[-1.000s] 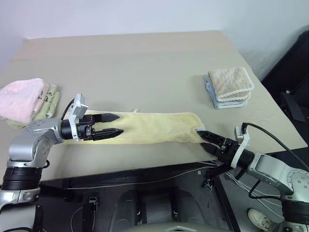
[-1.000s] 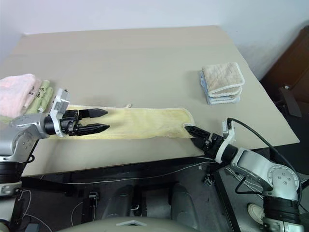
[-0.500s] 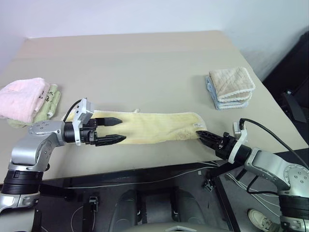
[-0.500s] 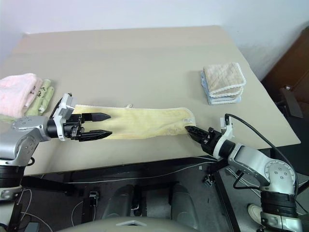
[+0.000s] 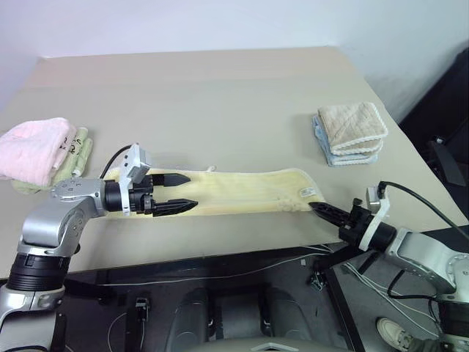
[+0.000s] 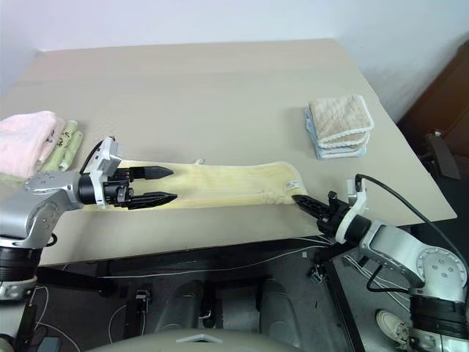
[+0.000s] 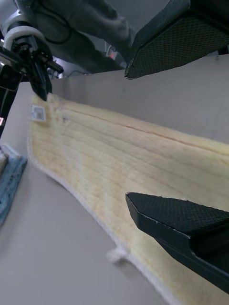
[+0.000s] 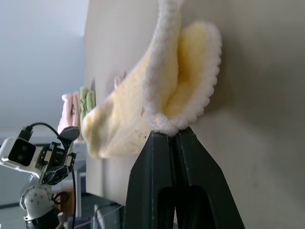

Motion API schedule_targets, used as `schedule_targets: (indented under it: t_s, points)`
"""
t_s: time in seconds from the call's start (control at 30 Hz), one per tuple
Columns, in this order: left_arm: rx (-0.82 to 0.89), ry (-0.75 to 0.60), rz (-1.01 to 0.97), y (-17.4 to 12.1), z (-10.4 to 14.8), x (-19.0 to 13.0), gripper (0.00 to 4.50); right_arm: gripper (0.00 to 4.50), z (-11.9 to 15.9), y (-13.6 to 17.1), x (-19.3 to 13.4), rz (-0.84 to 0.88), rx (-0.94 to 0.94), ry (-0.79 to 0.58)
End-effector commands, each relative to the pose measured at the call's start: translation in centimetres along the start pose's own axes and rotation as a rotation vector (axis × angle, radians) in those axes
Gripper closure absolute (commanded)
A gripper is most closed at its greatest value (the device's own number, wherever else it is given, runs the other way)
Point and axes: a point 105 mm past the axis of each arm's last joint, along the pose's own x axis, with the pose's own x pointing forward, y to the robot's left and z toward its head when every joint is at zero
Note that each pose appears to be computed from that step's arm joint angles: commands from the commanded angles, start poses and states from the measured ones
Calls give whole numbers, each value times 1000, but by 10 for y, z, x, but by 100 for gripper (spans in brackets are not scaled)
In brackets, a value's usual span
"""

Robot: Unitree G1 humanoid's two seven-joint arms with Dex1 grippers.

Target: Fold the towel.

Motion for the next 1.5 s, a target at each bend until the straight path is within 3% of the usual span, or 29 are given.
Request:
schedule_targets:
  t_s: [0.03,0.37,0.6,0.93,1.27,1.5]
  points:
    - [32,-8,-3,-1,4,0,51,444,16,11,-18,8,-67,-24]
    - [44,-5,20,8,-3,-7,51,444,17,71,-4,129,-384,73]
    - [54,2,35,9,-6,-11,51,444,-12,103,17,230,-615,262]
    - [73,12,46,9,-7,-12,51,444,-52,93,62,262,-817,487]
    - [75,16,52,5,-7,-13,51,444,-71,109,105,367,-929,495]
    - [80,30,54,-4,-3,-10,51,444,-103,97,122,375,-1035,622]
